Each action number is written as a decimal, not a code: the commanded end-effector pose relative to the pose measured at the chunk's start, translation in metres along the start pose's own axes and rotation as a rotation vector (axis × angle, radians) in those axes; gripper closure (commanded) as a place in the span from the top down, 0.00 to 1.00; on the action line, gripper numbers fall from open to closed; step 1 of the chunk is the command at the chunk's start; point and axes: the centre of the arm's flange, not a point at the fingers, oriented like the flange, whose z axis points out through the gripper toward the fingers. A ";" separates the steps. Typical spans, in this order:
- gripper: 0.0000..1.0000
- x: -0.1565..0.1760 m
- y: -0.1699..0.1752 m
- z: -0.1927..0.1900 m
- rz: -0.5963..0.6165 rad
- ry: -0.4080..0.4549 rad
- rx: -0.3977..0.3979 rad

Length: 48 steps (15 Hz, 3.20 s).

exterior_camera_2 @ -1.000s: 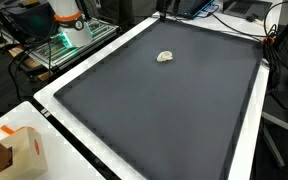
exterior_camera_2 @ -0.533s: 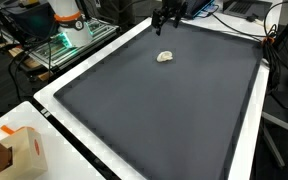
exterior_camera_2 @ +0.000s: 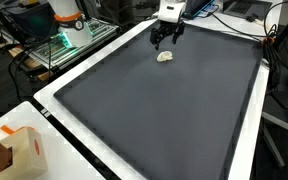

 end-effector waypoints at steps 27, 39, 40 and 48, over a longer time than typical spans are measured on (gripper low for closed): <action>0.04 0.010 -0.004 0.044 0.117 0.073 -0.074; 0.86 0.005 -0.002 0.035 0.107 0.052 -0.063; 0.93 0.004 -0.002 0.032 0.108 0.054 -0.062; 1.00 -0.006 0.008 -0.014 0.071 0.022 -0.015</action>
